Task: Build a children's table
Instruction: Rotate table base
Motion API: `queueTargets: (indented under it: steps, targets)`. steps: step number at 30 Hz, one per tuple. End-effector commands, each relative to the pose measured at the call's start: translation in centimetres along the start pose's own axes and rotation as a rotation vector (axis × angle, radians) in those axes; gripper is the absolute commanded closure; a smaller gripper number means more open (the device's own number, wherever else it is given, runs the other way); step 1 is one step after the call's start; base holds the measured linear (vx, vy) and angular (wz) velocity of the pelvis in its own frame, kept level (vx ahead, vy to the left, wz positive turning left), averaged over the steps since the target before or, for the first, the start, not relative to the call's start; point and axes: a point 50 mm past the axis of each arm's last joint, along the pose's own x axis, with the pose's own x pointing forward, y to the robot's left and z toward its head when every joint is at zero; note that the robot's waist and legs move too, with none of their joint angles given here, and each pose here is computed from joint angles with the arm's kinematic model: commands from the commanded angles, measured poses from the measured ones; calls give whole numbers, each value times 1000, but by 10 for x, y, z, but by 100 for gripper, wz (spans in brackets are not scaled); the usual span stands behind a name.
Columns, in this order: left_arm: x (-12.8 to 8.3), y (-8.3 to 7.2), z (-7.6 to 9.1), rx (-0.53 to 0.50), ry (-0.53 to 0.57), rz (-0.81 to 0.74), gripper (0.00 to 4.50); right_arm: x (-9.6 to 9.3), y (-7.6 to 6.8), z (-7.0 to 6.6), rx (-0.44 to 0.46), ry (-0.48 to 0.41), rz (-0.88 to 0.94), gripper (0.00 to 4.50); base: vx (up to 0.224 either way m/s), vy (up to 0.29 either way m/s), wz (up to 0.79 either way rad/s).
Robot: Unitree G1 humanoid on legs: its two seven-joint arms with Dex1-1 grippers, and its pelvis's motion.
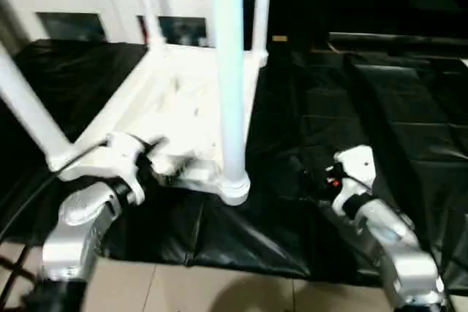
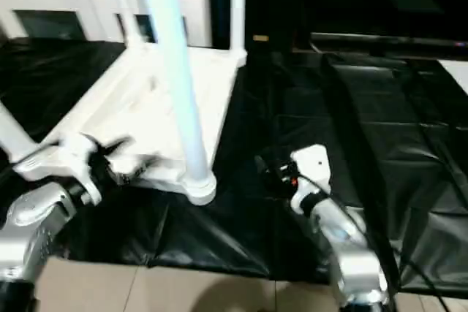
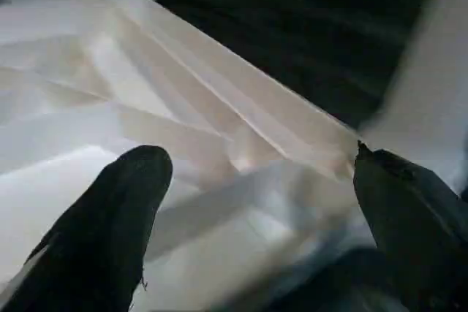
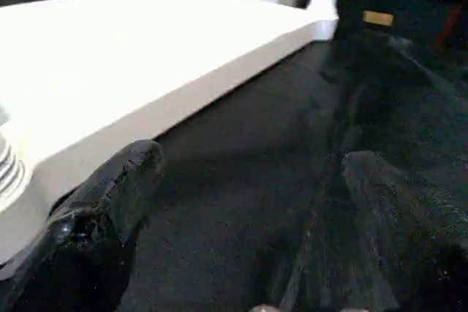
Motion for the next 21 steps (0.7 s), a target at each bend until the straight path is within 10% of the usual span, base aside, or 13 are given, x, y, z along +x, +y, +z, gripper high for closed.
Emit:
queueTargets:
  steps: [1, 21]
  targets:
    - [0, 3, 1, 56, 52, -119, 0, 5, -2, 3, -13, 2, 36, 7, 0, 0, 0]
    - [43, 27, 19, 346, 378, -516, 145, 3, 9, 14, -157, 88, 613, 0, 0, 0, 0]
